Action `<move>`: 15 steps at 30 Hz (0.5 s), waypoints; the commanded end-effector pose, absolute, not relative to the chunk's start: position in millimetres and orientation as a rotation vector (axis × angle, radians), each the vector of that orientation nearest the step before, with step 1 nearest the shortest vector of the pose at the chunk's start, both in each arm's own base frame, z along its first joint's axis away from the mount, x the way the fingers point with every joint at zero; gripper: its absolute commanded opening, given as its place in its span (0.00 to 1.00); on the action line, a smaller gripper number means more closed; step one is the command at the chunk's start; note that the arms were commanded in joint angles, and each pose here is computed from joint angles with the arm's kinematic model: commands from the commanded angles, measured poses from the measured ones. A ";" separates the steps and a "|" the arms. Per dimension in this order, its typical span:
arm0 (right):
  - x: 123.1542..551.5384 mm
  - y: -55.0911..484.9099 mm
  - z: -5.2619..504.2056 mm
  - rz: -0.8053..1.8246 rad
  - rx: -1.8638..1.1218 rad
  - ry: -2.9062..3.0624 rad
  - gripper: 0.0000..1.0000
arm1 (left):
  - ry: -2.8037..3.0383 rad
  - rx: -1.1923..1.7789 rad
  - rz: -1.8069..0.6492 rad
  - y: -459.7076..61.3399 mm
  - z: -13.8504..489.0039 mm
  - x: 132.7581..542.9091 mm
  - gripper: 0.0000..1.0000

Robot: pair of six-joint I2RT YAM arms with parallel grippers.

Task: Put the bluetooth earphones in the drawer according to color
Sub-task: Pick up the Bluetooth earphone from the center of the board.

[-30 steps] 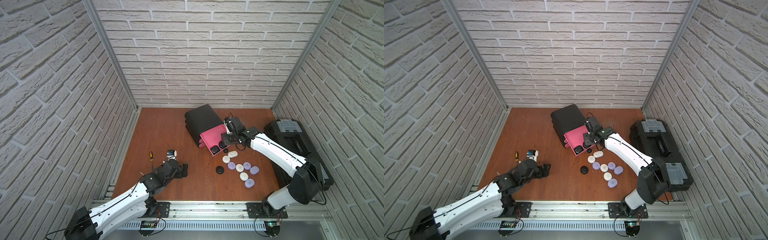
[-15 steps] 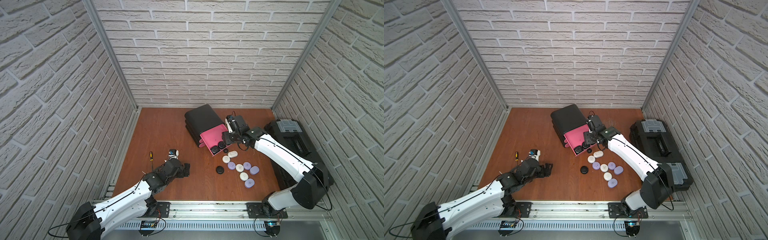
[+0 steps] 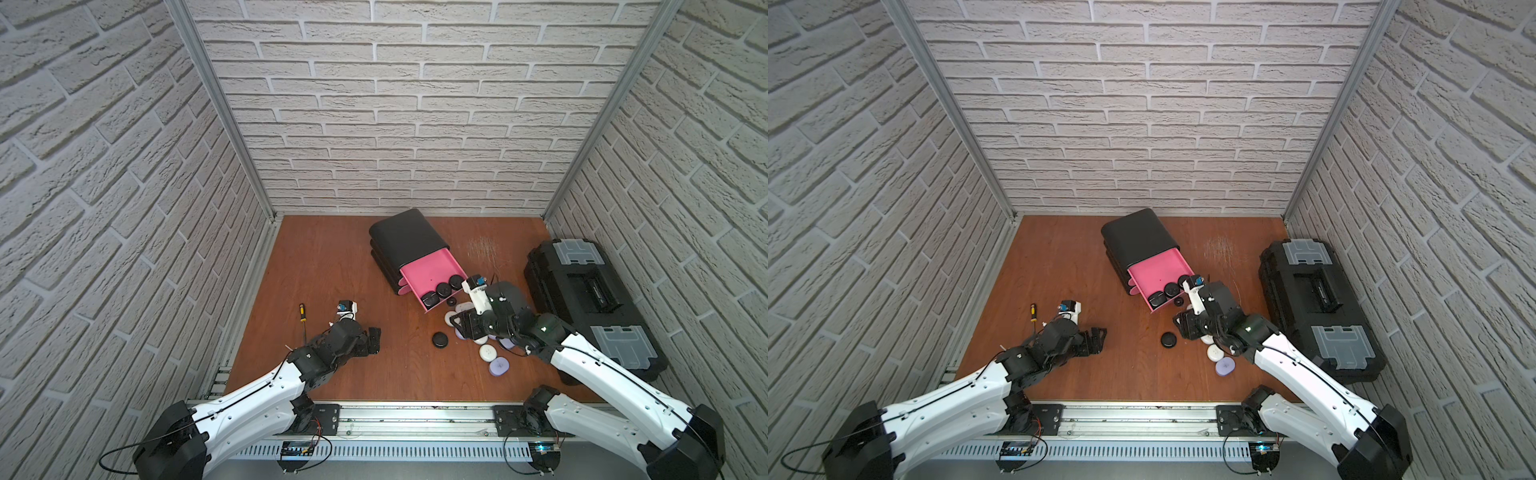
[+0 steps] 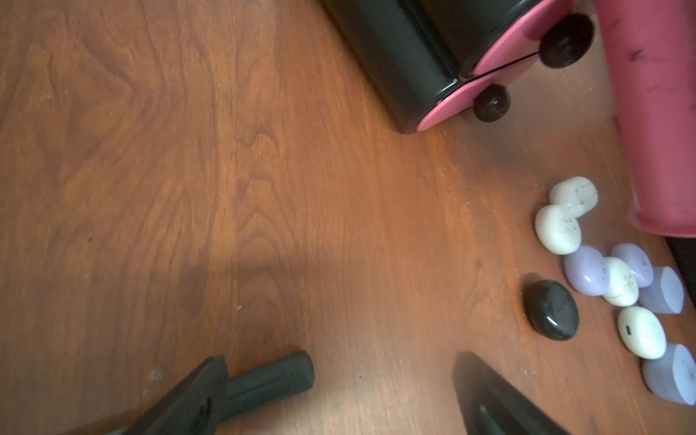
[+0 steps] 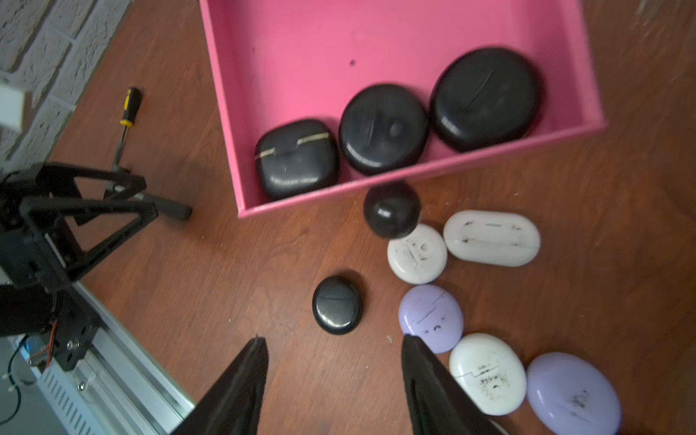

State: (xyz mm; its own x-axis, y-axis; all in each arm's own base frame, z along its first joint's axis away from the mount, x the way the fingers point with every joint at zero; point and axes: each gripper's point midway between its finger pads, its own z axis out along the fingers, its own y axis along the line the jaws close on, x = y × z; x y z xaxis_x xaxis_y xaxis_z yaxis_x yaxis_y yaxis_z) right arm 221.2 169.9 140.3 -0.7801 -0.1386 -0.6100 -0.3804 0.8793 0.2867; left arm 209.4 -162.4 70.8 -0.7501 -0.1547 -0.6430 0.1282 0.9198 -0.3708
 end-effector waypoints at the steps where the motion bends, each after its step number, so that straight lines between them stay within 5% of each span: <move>1: 218.8 188.9 140.3 0.623 -0.394 2.344 0.61 | 2.324 -0.047 -0.572 -168.4 76.3 216.3 0.98; 15: 205.2 198.0 70.5 0.446 -0.447 2.272 0.65 | 2.322 -0.067 -0.562 -161.7 76.4 214.5 0.98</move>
State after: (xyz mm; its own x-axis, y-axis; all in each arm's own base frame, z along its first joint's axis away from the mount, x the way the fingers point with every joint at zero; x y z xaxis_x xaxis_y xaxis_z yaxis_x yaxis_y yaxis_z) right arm 187.4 191.2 56.2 -0.7208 -0.2356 -0.6519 -0.4616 0.8647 0.1979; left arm 212.9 -164.5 75.3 -0.7412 -0.1893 -0.6440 0.1210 0.9060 -0.4055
